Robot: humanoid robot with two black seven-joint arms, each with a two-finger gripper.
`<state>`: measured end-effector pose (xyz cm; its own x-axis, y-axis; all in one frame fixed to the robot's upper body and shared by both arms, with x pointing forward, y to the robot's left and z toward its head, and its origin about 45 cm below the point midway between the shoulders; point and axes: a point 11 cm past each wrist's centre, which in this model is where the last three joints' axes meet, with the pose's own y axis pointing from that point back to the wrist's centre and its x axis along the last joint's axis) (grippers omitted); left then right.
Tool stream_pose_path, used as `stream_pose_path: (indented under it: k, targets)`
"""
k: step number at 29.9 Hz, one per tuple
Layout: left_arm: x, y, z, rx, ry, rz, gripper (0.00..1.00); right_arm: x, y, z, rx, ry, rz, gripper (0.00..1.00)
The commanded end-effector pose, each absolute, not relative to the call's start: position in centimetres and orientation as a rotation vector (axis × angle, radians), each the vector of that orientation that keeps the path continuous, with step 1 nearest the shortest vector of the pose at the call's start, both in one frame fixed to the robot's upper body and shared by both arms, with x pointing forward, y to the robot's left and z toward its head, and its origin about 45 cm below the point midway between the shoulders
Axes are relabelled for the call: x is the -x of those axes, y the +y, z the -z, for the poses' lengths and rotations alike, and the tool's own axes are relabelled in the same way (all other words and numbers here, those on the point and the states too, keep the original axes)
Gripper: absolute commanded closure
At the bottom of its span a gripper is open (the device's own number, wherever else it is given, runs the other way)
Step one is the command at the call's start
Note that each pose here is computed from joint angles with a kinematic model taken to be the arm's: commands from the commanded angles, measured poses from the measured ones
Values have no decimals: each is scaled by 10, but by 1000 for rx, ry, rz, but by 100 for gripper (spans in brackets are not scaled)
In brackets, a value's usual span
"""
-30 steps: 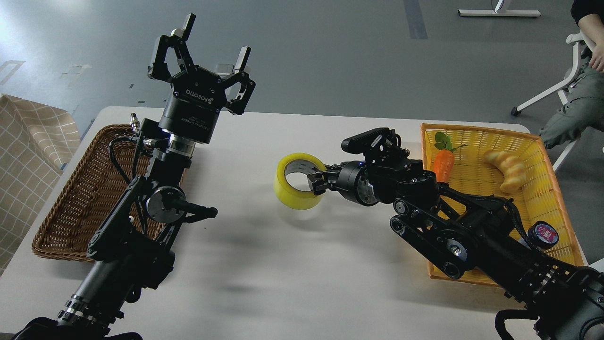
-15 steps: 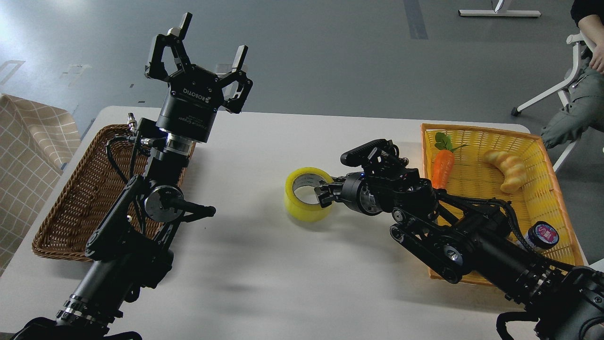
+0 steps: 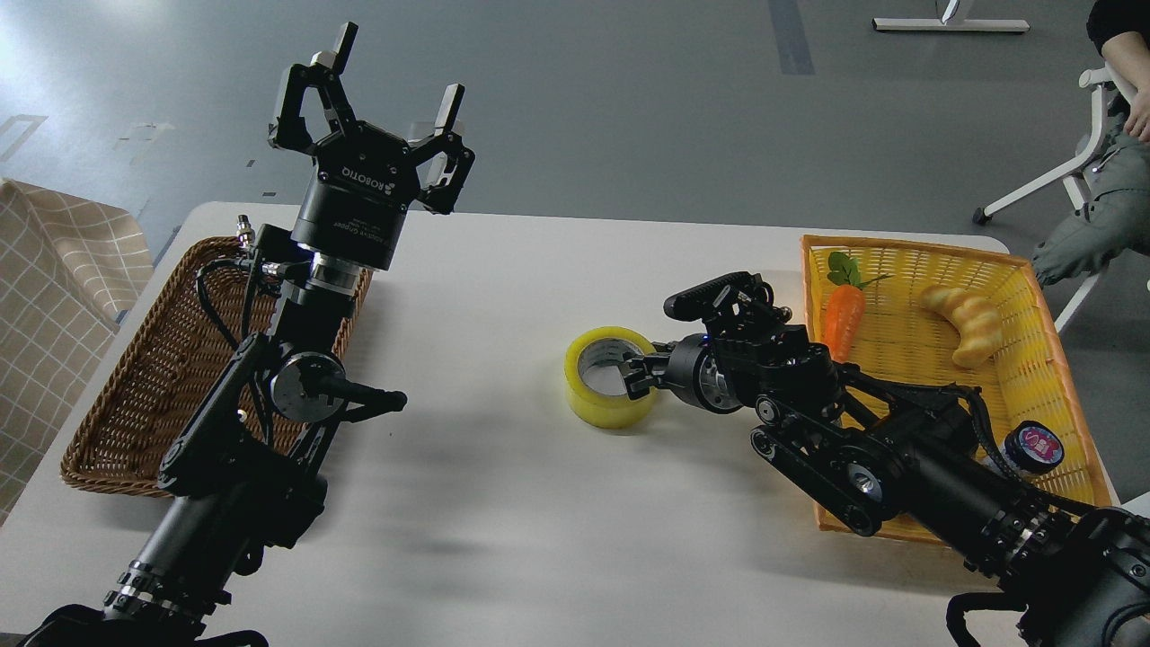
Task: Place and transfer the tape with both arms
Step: 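Set the tape roll down on the table and open the right gripper, then withdraw the right arm up and away from the tape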
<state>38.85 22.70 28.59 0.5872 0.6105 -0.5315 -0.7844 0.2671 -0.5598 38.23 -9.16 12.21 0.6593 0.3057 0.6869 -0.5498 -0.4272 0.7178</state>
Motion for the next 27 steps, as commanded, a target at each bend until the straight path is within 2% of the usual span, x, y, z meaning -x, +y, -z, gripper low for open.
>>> stream_pose_path:
  k: [1,3,9,17,20,21,24,27]
  targets:
    - [-389,227,-286,889,227,-951,2,-384,-93,-123,-1782,-210,-952,13]
    - [-388,227,-285,889,228,-952,2,-385,-89,-126,-1817,-253,-954,8]
    - [-388,226,-286,888,228,-950,2,-397,-84,-148,-1924,-449,-945,4]
    - [-389,230,-286,863,212,-951,2,-438,-92,-254,-2116,-830,-945,1]
    - [-389,235,-286,843,203,-956,2,-432,-80,-293,-2316,-872,-894,1]
    - [-389,235,-286,842,203,-956,2,-432,-80,-293,-2317,-872,-894,1]
    - [-390,237,-287,819,191,-954,2,-412,-62,-327,-2542,-825,-861,1]
    - [-391,240,-288,790,181,-954,2,-405,-93,-350,-2635,-826,-828,1]
